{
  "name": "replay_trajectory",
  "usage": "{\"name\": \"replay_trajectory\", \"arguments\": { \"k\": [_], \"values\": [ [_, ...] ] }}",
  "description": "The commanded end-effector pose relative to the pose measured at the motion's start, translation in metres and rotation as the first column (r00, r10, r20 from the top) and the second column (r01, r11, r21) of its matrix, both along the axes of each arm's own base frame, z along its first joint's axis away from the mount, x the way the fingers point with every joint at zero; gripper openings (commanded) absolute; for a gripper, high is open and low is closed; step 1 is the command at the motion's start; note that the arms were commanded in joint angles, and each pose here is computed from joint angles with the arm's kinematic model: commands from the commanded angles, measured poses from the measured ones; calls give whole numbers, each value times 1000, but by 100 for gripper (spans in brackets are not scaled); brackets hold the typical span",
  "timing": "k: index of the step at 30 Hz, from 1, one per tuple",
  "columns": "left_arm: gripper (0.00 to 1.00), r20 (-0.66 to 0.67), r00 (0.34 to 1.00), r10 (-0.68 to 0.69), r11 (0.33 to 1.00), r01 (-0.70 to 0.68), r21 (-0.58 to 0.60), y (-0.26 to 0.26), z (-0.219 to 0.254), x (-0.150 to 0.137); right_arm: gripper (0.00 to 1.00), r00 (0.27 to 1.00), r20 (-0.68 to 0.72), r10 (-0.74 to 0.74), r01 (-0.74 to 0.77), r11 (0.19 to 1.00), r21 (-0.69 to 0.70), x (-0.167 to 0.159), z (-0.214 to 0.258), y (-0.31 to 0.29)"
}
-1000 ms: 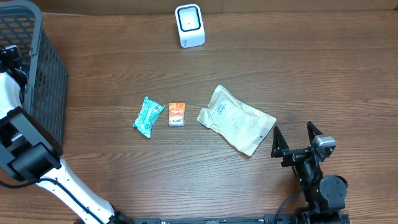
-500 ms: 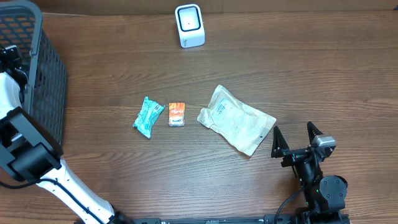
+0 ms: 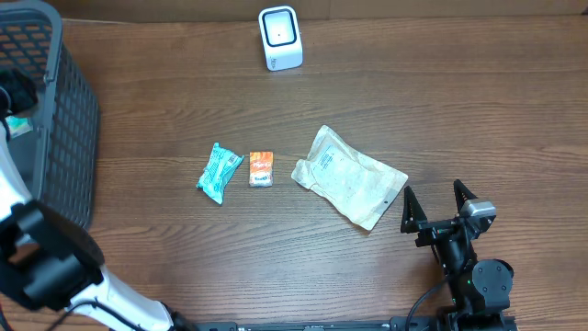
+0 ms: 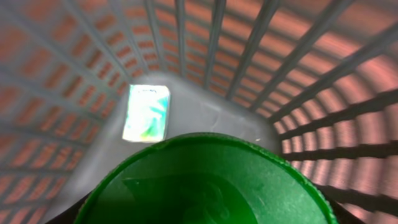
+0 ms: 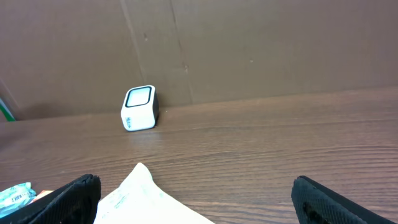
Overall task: Scan the item barcode
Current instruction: 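Grasp the green-lidded jar and lift it out with the left gripper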
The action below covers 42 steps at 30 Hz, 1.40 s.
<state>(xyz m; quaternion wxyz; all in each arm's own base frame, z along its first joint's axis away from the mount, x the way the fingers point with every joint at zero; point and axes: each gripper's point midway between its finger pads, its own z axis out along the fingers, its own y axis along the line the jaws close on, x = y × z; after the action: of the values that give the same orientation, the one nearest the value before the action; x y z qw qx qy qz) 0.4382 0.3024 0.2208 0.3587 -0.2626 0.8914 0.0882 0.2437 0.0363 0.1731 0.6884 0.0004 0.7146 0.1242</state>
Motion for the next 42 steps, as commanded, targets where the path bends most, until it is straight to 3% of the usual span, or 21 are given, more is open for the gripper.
{"name": "replay_trajectory", "arguments": {
  "k": [1, 12, 19, 24, 29, 35, 42],
  "values": [
    [39, 106, 994, 34, 999, -34, 3, -13, 52, -9, 100, 1000, 5, -1, 1, 1000, -3, 0, -2, 0],
    [43, 338, 940, 48, 994, -80, 80, -53, 178, -64, 100, 1000, 5, -1, 1, 1000, -3, 0, -2, 0],
    [44, 472, 871, -133, 988, 153, -4, -135, 226, -85, 100, 1000, 5, -1, 1, 1000, -3, 0, -2, 0],
    [45, 417, 870, -262, 927, 348, -143, -200, 202, -83, 100, 1000, 5, -1, 1, 1000, -3, 0, -2, 0],
    [38, 287, 872, -396, 844, 468, -261, -259, 157, -69, 100, 1000, 5, -1, 1, 1000, -3, 0, -2, 0],
    [36, 152, 835, -529, 775, 548, -315, -320, 107, -40, 100, 1000, 5, -1, 1, 1000, -3, 0, -2, 0],
    [38, -10, 746, -666, 700, 621, -352, -397, 35, -10, 100, 1000, 5, -1, 1, 1000, -3, 0, -2, 0]
  ]
}}
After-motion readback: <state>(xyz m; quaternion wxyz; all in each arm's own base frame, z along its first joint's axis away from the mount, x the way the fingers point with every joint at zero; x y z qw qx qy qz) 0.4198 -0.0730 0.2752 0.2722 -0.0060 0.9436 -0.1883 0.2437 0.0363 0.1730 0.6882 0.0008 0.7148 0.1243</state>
